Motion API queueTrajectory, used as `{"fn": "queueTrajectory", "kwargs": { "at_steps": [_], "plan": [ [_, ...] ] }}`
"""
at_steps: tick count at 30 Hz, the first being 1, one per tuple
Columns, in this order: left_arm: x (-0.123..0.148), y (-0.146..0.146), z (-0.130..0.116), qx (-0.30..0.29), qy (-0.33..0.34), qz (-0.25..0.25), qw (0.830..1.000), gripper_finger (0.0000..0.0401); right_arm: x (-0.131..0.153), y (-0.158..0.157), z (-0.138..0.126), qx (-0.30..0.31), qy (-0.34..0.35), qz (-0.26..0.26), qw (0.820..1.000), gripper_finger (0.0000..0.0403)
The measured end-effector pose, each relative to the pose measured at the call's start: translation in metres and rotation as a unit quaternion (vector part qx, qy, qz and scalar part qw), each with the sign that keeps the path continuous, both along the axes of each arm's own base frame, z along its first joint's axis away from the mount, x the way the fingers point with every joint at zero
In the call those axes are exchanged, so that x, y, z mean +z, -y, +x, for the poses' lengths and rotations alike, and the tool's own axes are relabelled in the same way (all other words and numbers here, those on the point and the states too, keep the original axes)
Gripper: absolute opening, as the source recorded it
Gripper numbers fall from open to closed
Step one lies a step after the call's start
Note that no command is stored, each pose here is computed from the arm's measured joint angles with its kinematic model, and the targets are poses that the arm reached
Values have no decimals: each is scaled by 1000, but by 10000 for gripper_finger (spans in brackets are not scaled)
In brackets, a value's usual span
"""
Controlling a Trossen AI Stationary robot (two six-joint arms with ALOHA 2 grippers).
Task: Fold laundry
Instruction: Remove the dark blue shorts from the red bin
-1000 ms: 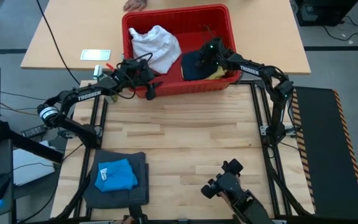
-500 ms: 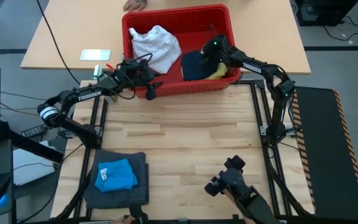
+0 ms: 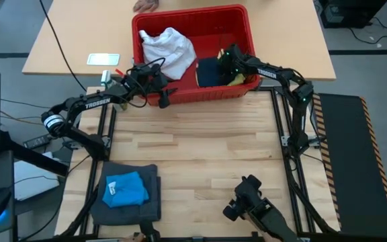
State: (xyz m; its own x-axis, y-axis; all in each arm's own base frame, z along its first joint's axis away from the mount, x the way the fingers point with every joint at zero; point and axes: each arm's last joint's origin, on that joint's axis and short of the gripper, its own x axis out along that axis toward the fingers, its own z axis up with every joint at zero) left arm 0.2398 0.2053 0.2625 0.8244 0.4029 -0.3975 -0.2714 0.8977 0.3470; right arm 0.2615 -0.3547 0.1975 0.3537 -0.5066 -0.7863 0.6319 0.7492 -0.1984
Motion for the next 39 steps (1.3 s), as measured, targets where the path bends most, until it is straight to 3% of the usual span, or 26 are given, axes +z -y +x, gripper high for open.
{"fn": "queueTrajectory", "kwargs": {
  "at_steps": [12, 23, 39],
  "plan": [
    [1, -1, 0, 13, 15, -9, 1000, 173, -11, -20, -12, -35, -66, 116, 990, 197],
    [1, -1, 0, 17, 19, -15, 1000, 173, -10, -11, -16, -40, -49, 90, 994, 187],
    [0, -1, 0, 17, 14, -27, 999, 173, -30, -15, -26, -22, -40, 110, 993, 184]
  ]
}}
